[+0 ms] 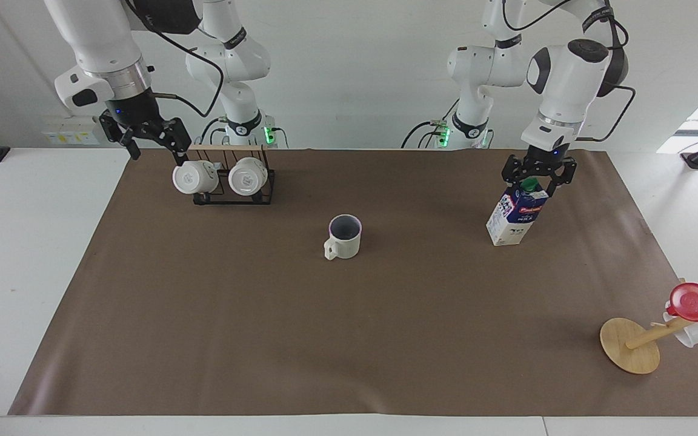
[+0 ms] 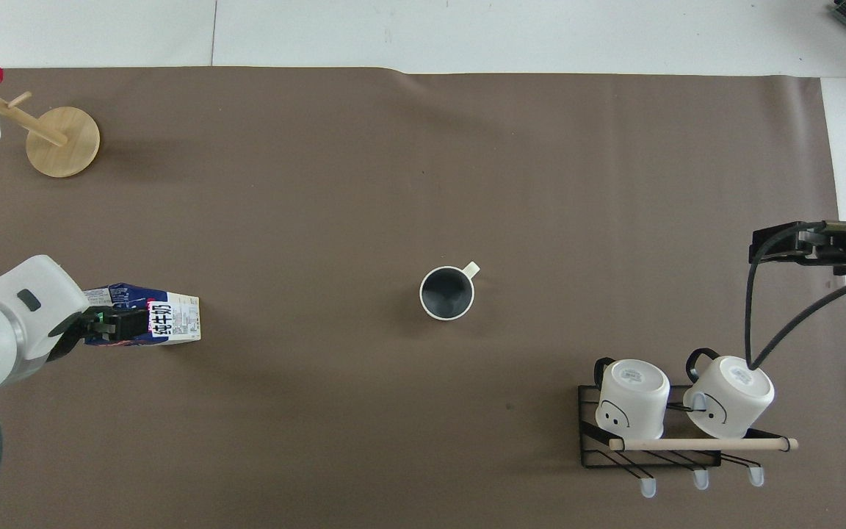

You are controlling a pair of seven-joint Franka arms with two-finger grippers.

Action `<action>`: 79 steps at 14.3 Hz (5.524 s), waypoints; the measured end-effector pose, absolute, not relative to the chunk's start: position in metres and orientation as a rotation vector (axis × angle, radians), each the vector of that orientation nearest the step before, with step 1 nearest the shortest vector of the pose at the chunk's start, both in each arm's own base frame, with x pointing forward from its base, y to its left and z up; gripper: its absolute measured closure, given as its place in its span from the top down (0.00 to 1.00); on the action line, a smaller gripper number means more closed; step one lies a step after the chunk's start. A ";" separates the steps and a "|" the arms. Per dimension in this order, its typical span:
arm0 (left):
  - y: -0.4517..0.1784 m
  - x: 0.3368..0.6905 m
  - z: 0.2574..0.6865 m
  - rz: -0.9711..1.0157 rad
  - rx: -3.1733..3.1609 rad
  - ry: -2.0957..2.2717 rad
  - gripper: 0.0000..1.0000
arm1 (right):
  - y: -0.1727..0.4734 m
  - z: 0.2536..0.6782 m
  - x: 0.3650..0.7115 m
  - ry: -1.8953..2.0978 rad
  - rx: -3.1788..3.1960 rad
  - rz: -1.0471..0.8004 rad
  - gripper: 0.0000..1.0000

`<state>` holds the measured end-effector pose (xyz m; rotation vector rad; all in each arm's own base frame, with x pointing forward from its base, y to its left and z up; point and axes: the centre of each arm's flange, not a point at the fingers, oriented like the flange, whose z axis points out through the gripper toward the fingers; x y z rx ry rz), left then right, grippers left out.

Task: Place cup and milk on table
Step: 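Lift the milk carton with the left gripper, then carry the milk carton with the left gripper beside the white mug, then lower the carton, open the left gripper and withdraw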

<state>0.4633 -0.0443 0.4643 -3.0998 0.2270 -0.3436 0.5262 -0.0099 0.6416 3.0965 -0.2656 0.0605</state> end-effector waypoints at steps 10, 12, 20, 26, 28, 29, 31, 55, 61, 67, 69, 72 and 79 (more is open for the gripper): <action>-0.039 0.465 0.439 -0.224 -3.103 0.207 0.93 | -0.008 0.660 0.515 -0.177 3.136 -0.019 1.00; -0.039 0.465 0.443 -0.203 -3.103 0.205 0.89 | -0.011 0.660 0.515 -0.150 3.120 -0.018 1.00; -0.040 0.467 0.454 -0.191 -3.101 0.208 0.65 | -0.007 0.660 0.515 -0.128 3.118 -0.021 1.00; -0.042 0.475 0.479 -0.196 -3.096 0.208 0.50 | -0.007 0.661 0.513 -0.132 3.124 -0.039 1.00; -0.047 0.482 0.495 -0.193 -3.094 0.204 0.50 | -0.008 0.661 0.513 -0.134 3.124 -0.039 1.00; -0.054 0.485 0.503 -0.195 -3.095 0.186 0.50 | -0.009 0.661 0.513 -0.136 3.123 -0.039 1.00; -0.078 0.491 0.513 -0.202 -3.102 0.127 0.50 | -0.009 0.661 0.513 -0.137 3.123 -0.039 1.00; -0.336 0.503 0.468 -0.179 -3.146 -0.038 0.50 | -0.012 0.661 0.513 -0.145 3.123 -0.039 1.00; -0.338 0.502 0.452 -0.167 -3.141 -0.033 0.55 | -0.013 0.661 0.513 -0.147 3.123 -0.039 1.00; -0.341 0.499 0.464 -0.155 -3.136 -0.037 1.00 | -0.014 0.660 0.513 -0.150 3.123 -0.041 1.00; -0.332 0.501 0.493 -0.126 -3.124 -0.063 1.00 | -0.014 0.660 0.513 -0.150 3.123 -0.042 1.00; -0.314 0.496 0.541 -0.105 -3.120 -0.091 1.00 | -0.014 0.660 0.513 -0.151 3.123 -0.042 1.00; -0.195 0.542 0.595 -0.127 -3.116 -0.068 1.00 | -0.017 0.660 0.513 -0.160 3.122 -0.042 1.00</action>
